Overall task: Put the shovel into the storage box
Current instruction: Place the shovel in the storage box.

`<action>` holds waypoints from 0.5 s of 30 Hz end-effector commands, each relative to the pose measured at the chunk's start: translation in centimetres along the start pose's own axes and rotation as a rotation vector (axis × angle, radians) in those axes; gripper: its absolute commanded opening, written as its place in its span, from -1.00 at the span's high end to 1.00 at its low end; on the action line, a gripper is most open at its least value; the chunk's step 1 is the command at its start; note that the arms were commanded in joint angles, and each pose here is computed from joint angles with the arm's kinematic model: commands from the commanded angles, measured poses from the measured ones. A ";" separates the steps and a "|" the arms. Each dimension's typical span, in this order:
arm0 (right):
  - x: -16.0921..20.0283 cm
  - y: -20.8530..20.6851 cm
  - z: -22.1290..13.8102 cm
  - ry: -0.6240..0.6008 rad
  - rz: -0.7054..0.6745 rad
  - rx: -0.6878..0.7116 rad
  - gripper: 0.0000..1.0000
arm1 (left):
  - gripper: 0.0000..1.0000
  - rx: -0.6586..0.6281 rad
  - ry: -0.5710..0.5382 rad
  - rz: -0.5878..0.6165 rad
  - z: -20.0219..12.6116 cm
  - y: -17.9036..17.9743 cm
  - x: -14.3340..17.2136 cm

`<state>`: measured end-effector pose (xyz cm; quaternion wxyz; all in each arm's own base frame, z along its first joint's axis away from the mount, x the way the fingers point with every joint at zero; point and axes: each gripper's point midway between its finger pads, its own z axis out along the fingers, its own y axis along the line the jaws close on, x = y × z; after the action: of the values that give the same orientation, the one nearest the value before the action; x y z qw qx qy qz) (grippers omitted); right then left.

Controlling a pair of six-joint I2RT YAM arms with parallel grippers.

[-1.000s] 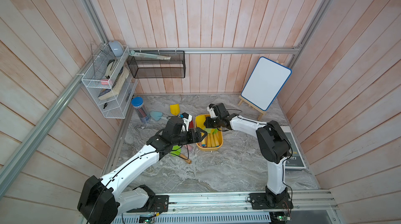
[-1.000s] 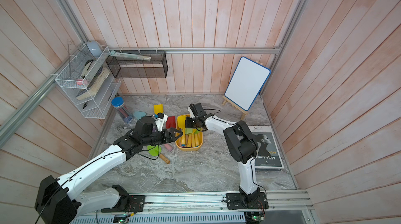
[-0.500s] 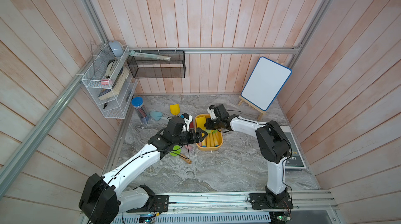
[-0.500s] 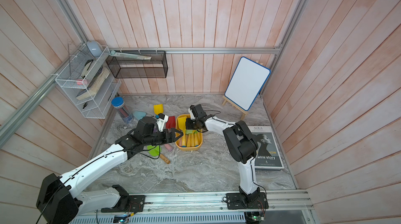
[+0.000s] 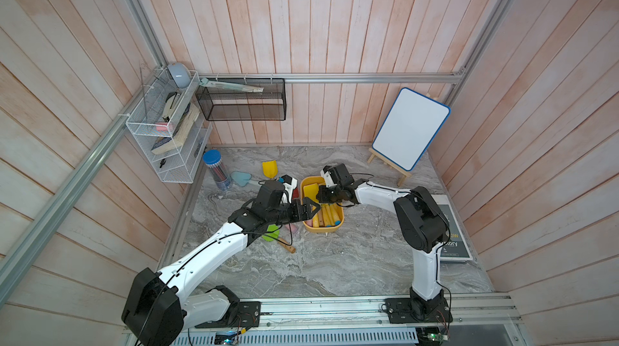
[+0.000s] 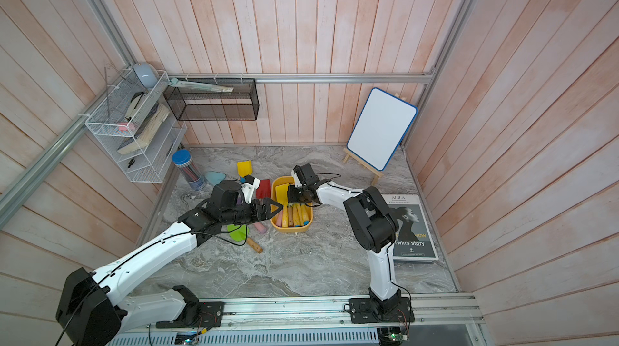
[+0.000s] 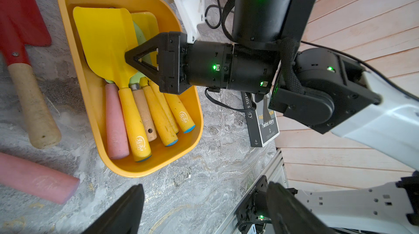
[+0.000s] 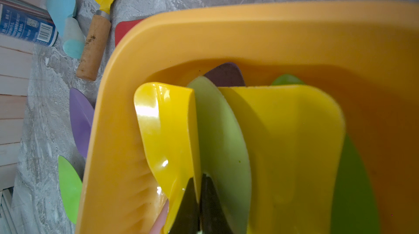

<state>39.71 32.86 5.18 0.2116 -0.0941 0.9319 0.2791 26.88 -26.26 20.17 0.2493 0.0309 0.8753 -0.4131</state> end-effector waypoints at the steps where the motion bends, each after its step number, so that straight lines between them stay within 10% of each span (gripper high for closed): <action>1: 2.1 -1.5 0.5 0.059 0.006 0.061 0.77 | -0.80 -0.026 0.010 -0.024 0.3 0.9 0.3; 15: 0.2 -0.4 -1.9 0.015 -0.018 0.082 0.25 | -0.80 -0.113 0.019 -0.079 0.0 2.6 0.8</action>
<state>39.09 32.22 5.09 0.2042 -0.0939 0.9391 0.2599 26.72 -25.49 18.51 0.2276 0.0036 0.8930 -0.3882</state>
